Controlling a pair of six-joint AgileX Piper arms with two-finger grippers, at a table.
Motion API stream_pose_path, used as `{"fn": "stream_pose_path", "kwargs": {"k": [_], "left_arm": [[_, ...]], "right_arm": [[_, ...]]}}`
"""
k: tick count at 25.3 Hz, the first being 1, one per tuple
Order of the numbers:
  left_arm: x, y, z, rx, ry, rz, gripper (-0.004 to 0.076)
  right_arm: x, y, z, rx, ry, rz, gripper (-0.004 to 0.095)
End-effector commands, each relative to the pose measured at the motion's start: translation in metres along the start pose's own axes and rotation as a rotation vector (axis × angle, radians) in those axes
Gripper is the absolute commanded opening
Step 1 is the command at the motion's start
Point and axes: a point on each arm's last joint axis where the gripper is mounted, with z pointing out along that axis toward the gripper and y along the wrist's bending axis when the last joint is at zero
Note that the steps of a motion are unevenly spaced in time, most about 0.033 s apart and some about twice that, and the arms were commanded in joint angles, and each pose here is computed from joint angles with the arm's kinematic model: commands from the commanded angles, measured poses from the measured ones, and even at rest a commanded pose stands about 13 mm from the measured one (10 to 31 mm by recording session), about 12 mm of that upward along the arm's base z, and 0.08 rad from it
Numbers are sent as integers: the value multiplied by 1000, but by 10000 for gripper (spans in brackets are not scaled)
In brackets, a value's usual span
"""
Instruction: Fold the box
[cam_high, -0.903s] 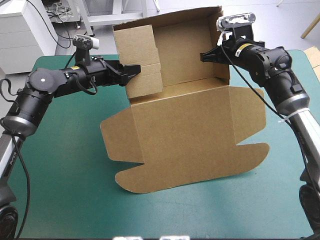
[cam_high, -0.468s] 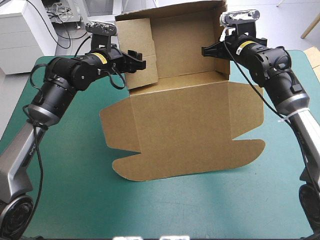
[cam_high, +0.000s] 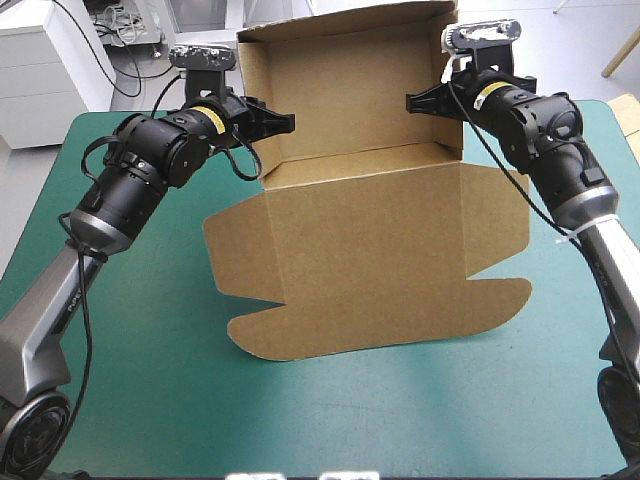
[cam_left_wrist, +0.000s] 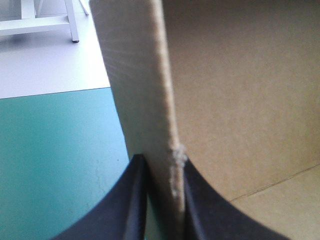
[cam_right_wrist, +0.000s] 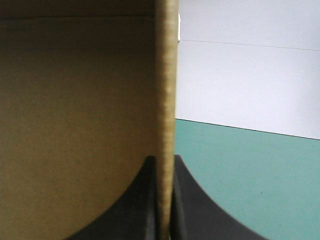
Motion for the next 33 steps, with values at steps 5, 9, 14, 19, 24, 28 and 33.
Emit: {"fn": "stream_pose_path", "kwargs": {"k": [5, 9, 14, 19, 24, 28, 33], "left_arm": [[-20, -11, -20, 72, -131, -25, -8], [-8, -7, -6, 23, -27, 6, -8], [9, -1, 19, -35, 97, 58, -8], [30, 9, 49, -23, 250, 42, -8], [60, 16, 90, 51, 407, 11, -8], [78, 16, 111, 50, 484, -1, -8], [98, 19, 125, 44, 596, 27, 16]], "right_arm": [[-15, 3, -22, -23, -32, -6, -16], [0, 2, -16, -18, 110, -5, -16], [19, 3, -4, -14, 268, -4, -16], [38, 4, 14, -23, 391, 8, -16], [79, 11, 56, -63, 591, 59, -16], [108, 12, 79, -58, 729, 56, -16], [125, 12, 91, -55, 795, 54, -16]]}}
